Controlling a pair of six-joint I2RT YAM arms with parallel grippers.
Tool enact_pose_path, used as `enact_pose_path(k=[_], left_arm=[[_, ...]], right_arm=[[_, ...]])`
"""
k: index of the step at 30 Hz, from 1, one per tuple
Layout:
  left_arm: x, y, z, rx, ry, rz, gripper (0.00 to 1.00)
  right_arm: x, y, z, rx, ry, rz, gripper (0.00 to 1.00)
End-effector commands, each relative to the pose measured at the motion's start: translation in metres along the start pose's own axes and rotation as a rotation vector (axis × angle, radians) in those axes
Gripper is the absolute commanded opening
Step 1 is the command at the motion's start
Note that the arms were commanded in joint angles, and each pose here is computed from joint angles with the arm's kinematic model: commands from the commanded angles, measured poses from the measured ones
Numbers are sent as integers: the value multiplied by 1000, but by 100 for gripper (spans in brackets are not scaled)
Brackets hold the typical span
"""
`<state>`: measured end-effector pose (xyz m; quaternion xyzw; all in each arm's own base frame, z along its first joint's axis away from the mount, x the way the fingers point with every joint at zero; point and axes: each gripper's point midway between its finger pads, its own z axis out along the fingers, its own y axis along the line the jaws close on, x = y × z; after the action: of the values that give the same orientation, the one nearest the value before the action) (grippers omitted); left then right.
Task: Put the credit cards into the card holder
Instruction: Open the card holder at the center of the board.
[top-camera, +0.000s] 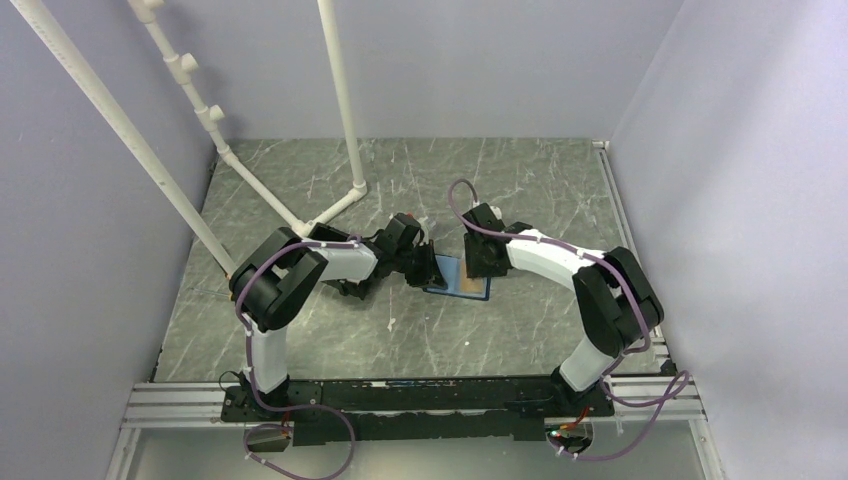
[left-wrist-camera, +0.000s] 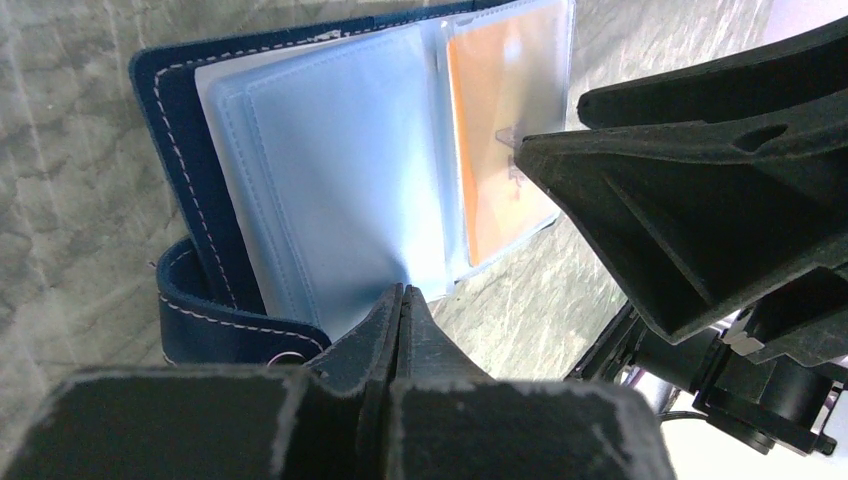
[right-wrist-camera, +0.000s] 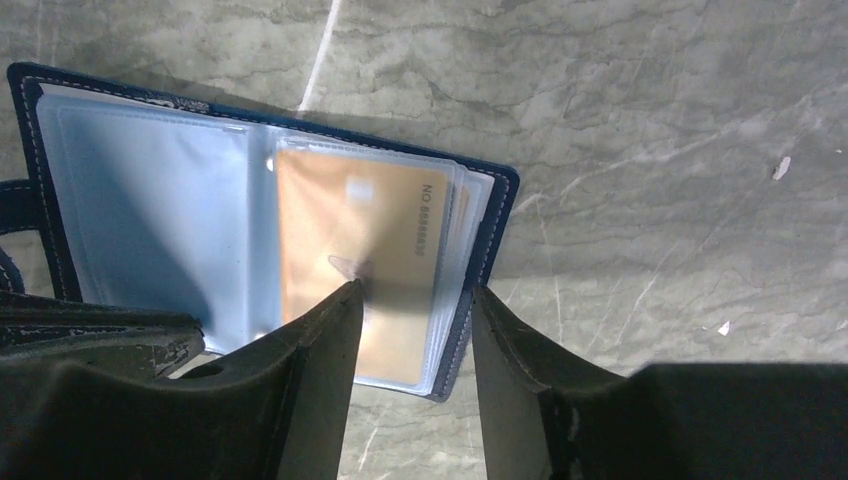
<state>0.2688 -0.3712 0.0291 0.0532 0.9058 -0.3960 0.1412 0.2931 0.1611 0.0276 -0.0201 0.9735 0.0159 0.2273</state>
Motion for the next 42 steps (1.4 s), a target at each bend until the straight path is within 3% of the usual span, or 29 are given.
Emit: enact_pose_path(k=[1,5,11,17,22,25,30,35,38,42], left_arm=[[9,4,1,-7,29,-7,0],[0,-8,-7,3,23,45,0],[-19,-38,-26,45,9,147,24],[-35,-57,-30,111,-6,157,30],[-31,-41,-14,105,13,109,12],[-27,-18,-8,59,11,77,7],[-14,16,-2,-35,33,64,2],[-12,11,-10,-34,45,61,3],[-22,-11,-21,9,34,80,9],[-38,-52,-45,100,3,127,32]], right_arm=[[1,-9,-12,21,3,-17,48],[-8,-6,-24,-5,-27,-13,54],[-12,11,-35,-107,-41,-1,60],[-15,25,-37,-236,-34,53,51],[-16,36,-31,-383,-18,114,41],[-14,39,-28,-403,-18,120,35],[-4,18,-12,-294,-21,103,31],[-4,11,-17,-273,-51,83,32],[-12,14,-29,-285,-84,67,32],[-24,16,-44,-290,-129,36,34]])
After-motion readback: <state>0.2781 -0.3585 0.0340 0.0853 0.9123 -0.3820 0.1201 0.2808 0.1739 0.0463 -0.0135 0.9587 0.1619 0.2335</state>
